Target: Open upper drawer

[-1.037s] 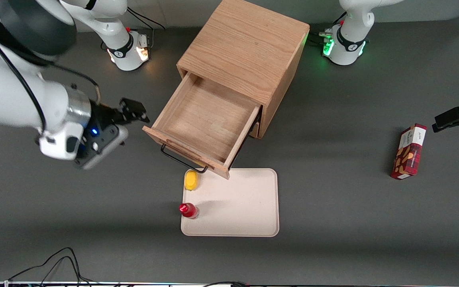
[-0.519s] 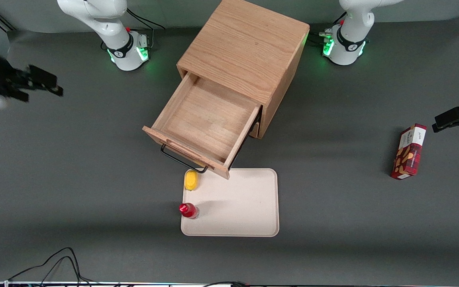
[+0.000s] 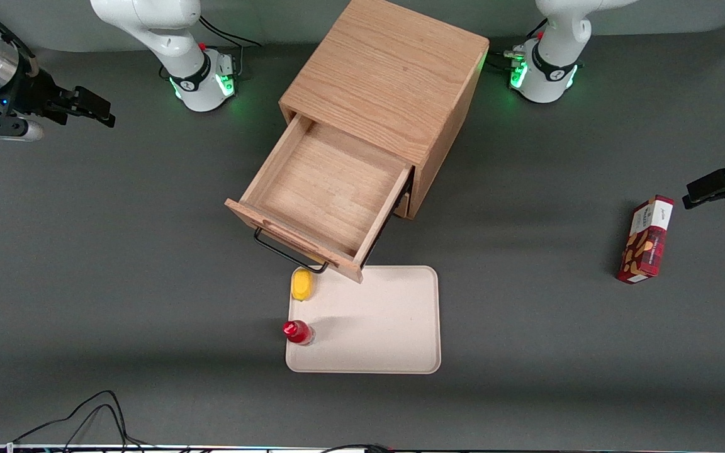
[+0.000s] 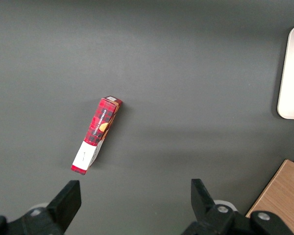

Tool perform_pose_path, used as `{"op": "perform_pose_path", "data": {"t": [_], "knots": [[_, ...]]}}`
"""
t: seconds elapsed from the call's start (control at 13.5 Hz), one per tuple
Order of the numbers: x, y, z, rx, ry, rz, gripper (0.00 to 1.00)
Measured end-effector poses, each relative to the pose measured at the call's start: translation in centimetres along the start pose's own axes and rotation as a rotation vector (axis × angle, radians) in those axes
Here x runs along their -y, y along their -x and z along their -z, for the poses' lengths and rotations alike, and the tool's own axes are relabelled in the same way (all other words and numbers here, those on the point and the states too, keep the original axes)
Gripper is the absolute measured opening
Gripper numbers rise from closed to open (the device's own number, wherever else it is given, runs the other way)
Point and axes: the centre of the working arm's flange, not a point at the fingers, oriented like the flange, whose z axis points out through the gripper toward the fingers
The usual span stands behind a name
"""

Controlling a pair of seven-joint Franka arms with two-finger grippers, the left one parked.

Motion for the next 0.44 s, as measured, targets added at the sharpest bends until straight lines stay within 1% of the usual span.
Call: {"op": "perform_pose_path", "data": {"t": [0.15,0.3,0.44], "knots": [[-0.5,-0.3,0.1,-0.015,0.025,-0.043,1.00],[-1.3,-1.1,0.0,-0.019,0.021,-0.147,1.00],[-1.8,-1.6,-0.1,-0.014,0.017,-0.183,1.00]]}}
